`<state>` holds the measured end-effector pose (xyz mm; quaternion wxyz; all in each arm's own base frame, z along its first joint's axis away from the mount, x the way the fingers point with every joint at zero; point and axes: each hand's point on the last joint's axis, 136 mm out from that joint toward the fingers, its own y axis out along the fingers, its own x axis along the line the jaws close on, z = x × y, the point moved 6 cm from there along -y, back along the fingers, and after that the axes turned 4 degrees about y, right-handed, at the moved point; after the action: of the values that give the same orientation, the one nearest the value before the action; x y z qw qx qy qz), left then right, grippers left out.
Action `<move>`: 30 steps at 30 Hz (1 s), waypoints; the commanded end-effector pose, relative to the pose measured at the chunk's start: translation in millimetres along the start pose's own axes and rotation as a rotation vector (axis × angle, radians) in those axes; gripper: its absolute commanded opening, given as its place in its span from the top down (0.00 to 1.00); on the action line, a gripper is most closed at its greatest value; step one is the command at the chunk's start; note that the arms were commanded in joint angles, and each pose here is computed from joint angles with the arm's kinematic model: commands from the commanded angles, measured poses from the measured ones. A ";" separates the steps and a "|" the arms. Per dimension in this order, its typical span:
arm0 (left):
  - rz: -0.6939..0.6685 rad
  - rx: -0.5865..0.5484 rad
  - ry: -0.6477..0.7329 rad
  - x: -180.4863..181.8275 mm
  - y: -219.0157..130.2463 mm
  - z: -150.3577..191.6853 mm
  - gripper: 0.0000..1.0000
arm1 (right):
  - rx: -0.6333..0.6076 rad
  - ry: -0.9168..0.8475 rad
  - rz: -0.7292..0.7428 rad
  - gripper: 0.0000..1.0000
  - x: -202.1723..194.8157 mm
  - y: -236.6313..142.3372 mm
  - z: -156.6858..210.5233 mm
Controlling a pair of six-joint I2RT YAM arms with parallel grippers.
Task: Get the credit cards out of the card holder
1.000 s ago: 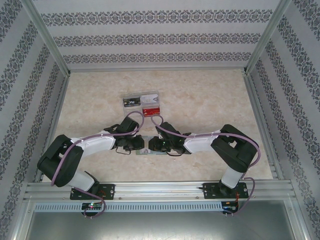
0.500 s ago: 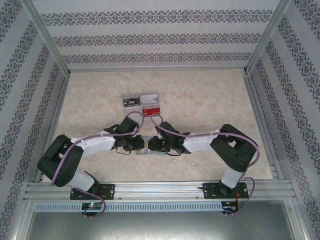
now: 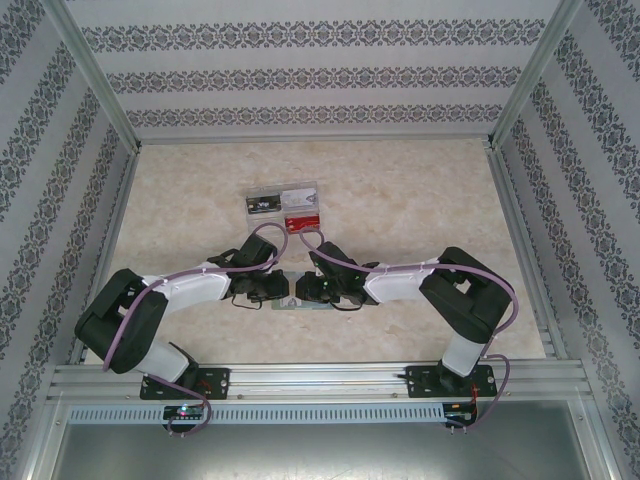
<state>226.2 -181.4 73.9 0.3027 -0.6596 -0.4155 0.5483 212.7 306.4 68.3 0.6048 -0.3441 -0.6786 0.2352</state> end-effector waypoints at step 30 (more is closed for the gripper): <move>-0.065 -0.024 0.004 1.8 -15.3 -0.9 0.73 | -0.017 -0.028 0.100 0.76 -21.9 -11.0 3.2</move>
<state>227.0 -181.0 78.7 0.2980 -0.6603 -0.4203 0.5464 211.1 289.9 71.5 0.5820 -0.3725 -0.6783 0.2500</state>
